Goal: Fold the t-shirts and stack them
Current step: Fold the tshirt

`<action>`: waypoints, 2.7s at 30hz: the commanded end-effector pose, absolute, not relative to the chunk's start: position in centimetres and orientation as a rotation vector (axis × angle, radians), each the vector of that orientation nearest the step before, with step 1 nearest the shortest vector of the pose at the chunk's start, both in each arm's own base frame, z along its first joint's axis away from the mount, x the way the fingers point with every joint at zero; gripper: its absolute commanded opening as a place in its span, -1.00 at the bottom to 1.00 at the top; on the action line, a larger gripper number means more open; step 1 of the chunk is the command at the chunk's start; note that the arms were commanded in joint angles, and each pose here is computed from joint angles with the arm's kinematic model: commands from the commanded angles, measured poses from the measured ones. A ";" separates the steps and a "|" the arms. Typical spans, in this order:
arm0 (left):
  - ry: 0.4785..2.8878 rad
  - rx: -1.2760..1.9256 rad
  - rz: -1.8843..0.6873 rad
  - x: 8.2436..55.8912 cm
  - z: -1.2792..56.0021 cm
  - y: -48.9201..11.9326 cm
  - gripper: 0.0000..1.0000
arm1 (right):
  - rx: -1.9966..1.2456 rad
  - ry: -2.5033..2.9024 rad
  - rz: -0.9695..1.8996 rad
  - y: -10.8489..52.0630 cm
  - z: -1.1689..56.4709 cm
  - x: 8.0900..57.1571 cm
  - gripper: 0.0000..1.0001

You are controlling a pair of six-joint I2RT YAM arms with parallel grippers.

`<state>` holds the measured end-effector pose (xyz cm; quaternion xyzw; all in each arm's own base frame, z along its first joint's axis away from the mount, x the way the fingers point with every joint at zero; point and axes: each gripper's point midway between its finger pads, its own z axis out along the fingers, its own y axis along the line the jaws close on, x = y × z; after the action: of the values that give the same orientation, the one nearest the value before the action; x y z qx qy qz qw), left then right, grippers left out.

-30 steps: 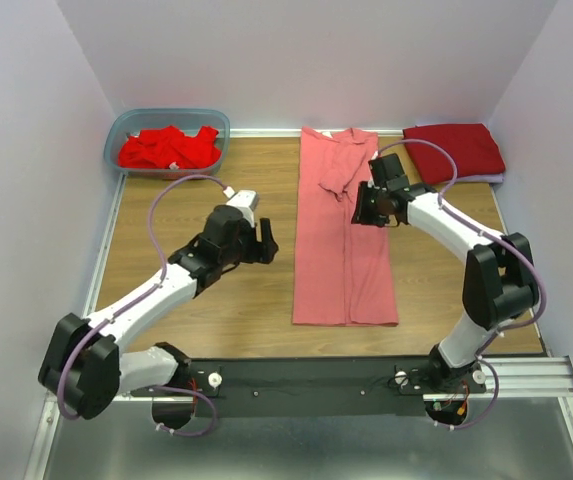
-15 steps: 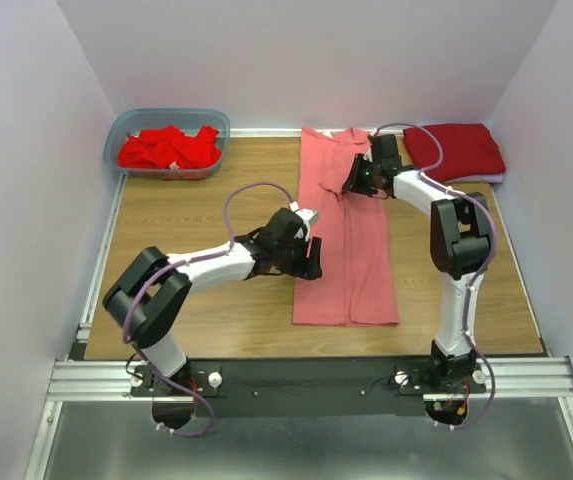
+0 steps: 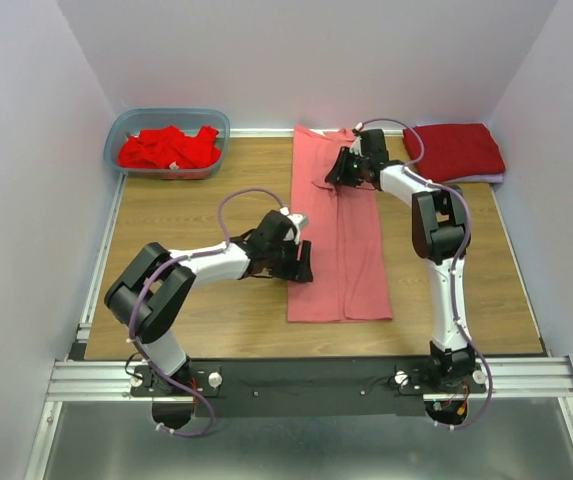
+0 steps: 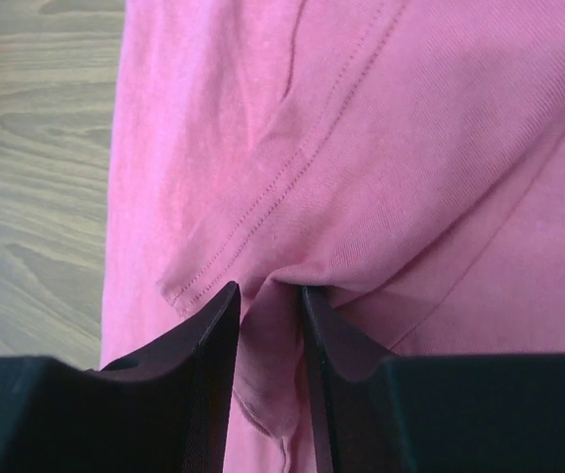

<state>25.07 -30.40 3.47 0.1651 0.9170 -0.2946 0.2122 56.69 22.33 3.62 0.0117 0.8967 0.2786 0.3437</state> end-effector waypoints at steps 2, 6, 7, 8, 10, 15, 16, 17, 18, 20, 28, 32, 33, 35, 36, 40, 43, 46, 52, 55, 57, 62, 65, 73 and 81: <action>2.706 0.324 -0.657 23.6 0.4 -24.4 0.36 | -0.026 2.344 0.835 26.0 2.2 56.7 -0.22; 2.711 0.283 -0.611 23.8 0.4 -23.1 0.38 | -0.028 2.321 0.877 27.4 2.9 57.3 -0.21; 2.708 0.278 -0.619 23.8 0.6 -23.1 0.38 | -0.033 2.314 0.880 27.7 3.3 57.4 -0.19; 2.691 0.275 -0.644 23.9 1.3 -23.5 0.39 | -0.036 2.300 0.883 27.7 4.0 57.6 -0.18; 2.650 0.274 -0.689 24.2 2.7 -24.5 0.43 | -0.045 2.285 0.870 27.4 5.4 57.6 -0.16; 2.509 0.263 -0.764 25.0 8.2 -26.1 0.45 | -0.071 2.219 0.785 25.3 13.4 54.8 0.15; 2.492 0.246 -0.764 25.2 8.9 -26.1 0.46 | -0.076 2.308 0.760 24.5 11.8 52.4 0.23; 2.463 0.236 -0.770 25.2 10.2 -26.0 0.46 | -0.090 2.287 0.750 23.9 14.5 51.0 0.25; 2.453 0.220 -0.754 25.2 10.6 -25.6 0.46 | -0.077 2.401 0.719 22.7 11.9 47.8 0.27; 2.409 0.192 -0.745 25.2 12.1 -25.0 0.45 | -0.060 2.469 0.679 21.2 11.2 44.2 0.28; 2.425 0.103 -0.613 23.4 11.7 -21.4 0.46 | 0.029 2.798 0.492 14.5 7.1 27.6 0.31; 2.451 0.084 -0.600 22.4 10.6 -20.7 0.46 | 0.114 2.821 0.472 13.0 6.5 23.1 0.29; 2.461 0.083 -0.598 22.1 10.2 -20.6 0.46 | 0.116 2.810 0.499 13.1 6.7 22.5 0.29; 2.470 0.085 -0.591 22.0 9.8 -20.5 0.46 | 0.131 2.858 0.501 12.7 5.5 20.7 0.25; 2.481 0.089 -0.582 21.9 9.4 -20.4 0.46 | 0.130 2.889 0.534 12.9 4.9 19.6 0.20; 2.508 0.098 -0.563 21.8 8.6 -20.3 0.46 | 0.132 2.925 0.600 13.4 3.8 18.3 0.12; 2.524 0.109 -0.548 21.7 8.0 -20.3 0.46 | 0.141 2.908 0.629 13.8 4.0 18.6 0.09; 2.545 0.121 -0.538 21.6 7.4 -20.5 0.46 | 0.158 2.932 0.653 14.0 3.1 18.1 0.08; 2.565 0.141 -0.521 21.4 6.4 -20.6 0.46 | 0.167 2.956 0.707 14.7 2.2 17.9 0.04; 2.582 0.149 -0.509 21.3 6.0 -20.6 0.46 | 0.179 2.977 0.699 14.6 1.8 17.6 0.01; 2.586 0.152 -0.510 21.2 5.8 -20.6 0.46 | 0.189 2.993 0.700 14.6 1.5 17.4 0.00; 2.588 0.154 -0.506 21.2 5.7 -20.6 0.46 | 0.199 3.018 0.681 14.5 0.9 17.0 -0.01; 2.590 0.160 -0.508 21.1 5.6 -20.7 0.46 | 0.206 3.025 0.662 14.4 0.7 17.0 -0.03; 2.602 0.169 -0.503 20.5 5.0 -20.5 0.46 | 0.254 3.015 0.556 13.7 1.1 17.0 -0.36; 2.633 0.175 -0.488 19.8 4.5 -20.3 0.44 | 0.236 3.017 0.464 13.4 1.1 16.5 -0.88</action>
<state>20.03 -20.58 4.84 0.0589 0.9536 -0.1893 0.2266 17.41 14.18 1.51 0.0749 0.9784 0.1875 0.0432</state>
